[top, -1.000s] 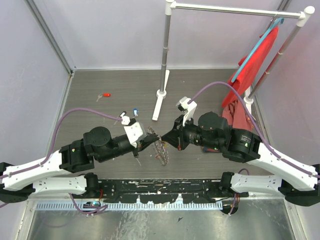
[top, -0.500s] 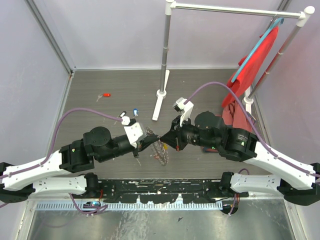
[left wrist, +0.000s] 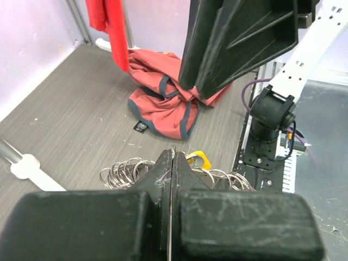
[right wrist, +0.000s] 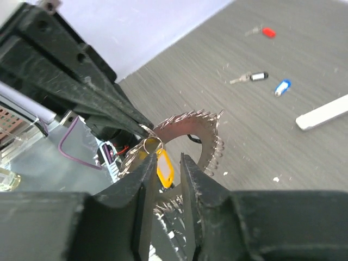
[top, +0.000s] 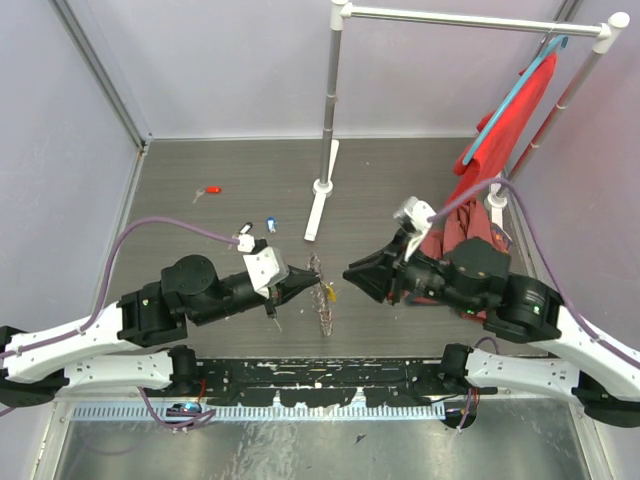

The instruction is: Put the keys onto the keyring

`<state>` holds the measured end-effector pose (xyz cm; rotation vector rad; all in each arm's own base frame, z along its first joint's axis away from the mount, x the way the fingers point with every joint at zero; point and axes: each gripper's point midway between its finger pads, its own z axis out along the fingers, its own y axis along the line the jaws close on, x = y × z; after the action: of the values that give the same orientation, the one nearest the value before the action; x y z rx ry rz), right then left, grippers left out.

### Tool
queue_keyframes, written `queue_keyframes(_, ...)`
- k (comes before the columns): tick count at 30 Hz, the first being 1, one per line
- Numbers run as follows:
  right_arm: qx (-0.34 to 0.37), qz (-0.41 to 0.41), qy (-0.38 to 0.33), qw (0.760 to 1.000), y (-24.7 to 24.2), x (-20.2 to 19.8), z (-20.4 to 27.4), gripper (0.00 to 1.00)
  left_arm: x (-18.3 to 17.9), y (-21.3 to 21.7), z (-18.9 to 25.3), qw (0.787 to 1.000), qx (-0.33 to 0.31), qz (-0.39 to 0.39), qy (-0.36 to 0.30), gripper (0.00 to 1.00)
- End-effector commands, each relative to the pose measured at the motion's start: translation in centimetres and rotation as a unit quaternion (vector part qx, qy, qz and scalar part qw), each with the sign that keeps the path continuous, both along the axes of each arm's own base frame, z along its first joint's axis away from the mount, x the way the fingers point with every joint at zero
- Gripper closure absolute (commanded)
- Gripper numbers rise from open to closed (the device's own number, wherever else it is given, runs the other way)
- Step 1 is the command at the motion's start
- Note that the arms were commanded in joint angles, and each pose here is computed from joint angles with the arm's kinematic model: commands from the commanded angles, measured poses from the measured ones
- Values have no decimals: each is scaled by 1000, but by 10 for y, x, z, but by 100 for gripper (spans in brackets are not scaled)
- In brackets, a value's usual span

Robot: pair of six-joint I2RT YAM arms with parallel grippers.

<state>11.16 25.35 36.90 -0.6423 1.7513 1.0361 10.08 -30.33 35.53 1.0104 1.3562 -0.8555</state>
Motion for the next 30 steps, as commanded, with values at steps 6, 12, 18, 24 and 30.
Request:
queue_keyframes(6,61,109,-211,969,-7,-29,46,57,-38,-7,54,987,-121,-103,-6,100)
queue_keyframes(12,83,194,-256,943,0,-57,61,52,-53,-8,67,978,-146,-145,-7,100)
queue_keyframes(18,84,217,-242,942,11,-61,59,50,-62,-13,70,974,-146,-173,-10,100)
queue_keyframes(24,83,224,-235,942,15,-62,56,51,-65,-13,71,972,-145,-182,-12,100)
queue_keyframes(30,79,231,-228,943,19,-63,54,63,-66,-13,71,973,-142,-183,-13,100)
